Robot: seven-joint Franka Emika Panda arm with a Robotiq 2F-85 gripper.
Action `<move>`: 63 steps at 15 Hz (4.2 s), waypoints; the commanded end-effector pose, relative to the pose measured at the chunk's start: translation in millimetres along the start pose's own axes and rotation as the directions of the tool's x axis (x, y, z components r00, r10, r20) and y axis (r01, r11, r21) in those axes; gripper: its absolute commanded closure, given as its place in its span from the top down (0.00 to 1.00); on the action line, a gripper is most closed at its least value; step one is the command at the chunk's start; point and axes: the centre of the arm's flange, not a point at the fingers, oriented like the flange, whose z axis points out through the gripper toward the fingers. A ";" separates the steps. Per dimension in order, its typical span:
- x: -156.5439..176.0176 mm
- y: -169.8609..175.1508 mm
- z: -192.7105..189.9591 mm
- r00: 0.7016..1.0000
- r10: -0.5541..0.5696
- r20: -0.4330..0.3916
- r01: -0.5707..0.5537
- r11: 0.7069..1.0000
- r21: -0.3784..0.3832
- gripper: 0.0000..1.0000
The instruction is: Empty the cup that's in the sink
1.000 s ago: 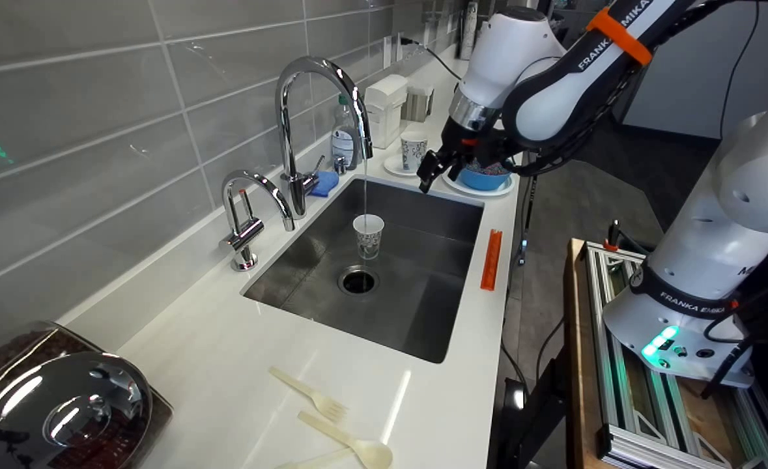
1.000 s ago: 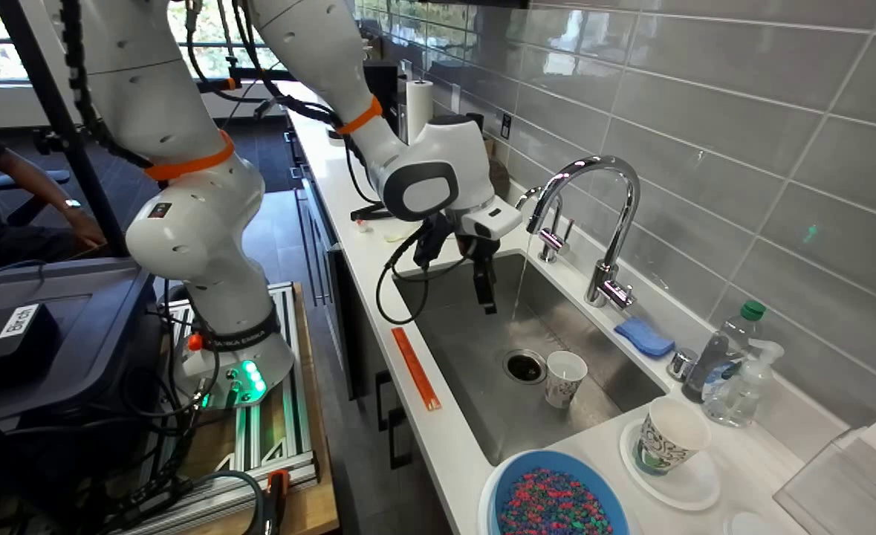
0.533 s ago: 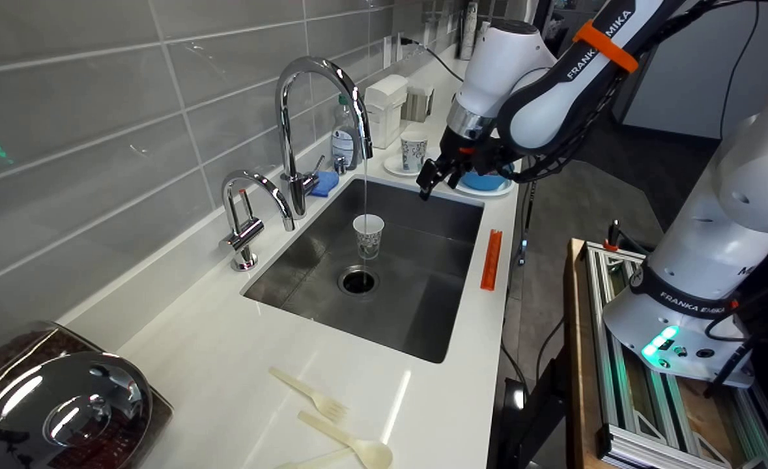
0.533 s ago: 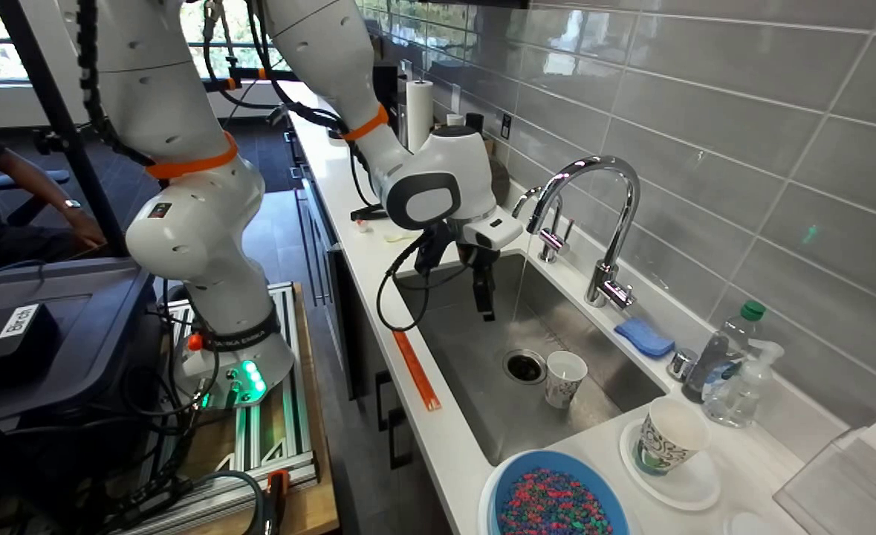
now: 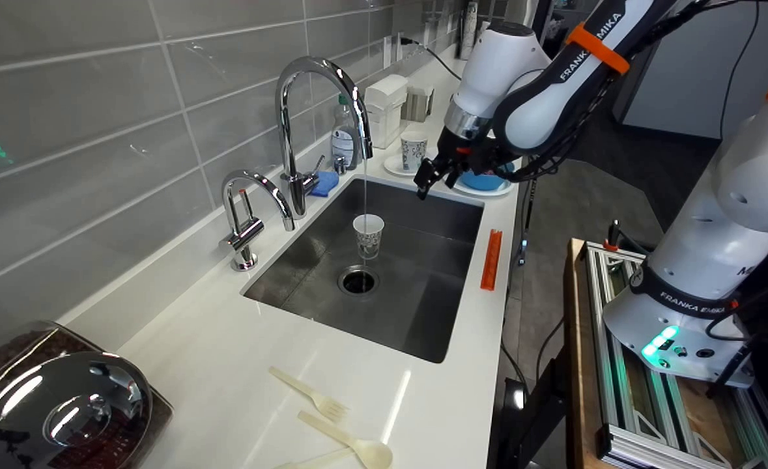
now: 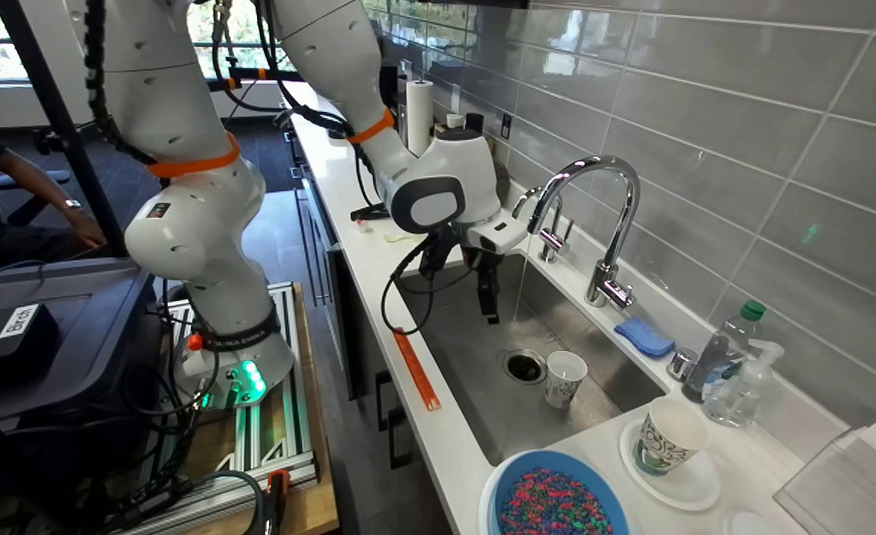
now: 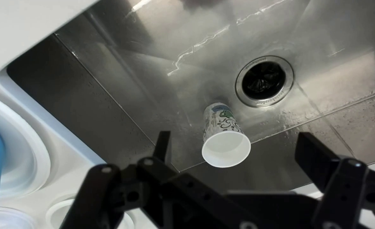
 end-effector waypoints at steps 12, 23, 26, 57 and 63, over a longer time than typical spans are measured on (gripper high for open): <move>31.9 9.2 90.5 0.998 -0.028 -0.059 0.029 0.999 0.016 1.00; 47.1 -2.1 122.5 0.997 -0.071 -0.042 0.072 0.997 0.029 1.00; 49.6 -1.5 123.8 0.997 -0.070 -0.045 0.071 0.997 0.027 1.00; 80.6 29.7 228.3 0.983 0.054 -0.174 -0.038 0.995 0.092 1.00; 84.9 35.8 232.6 0.977 0.076 -0.201 -0.060 0.995 0.085 1.00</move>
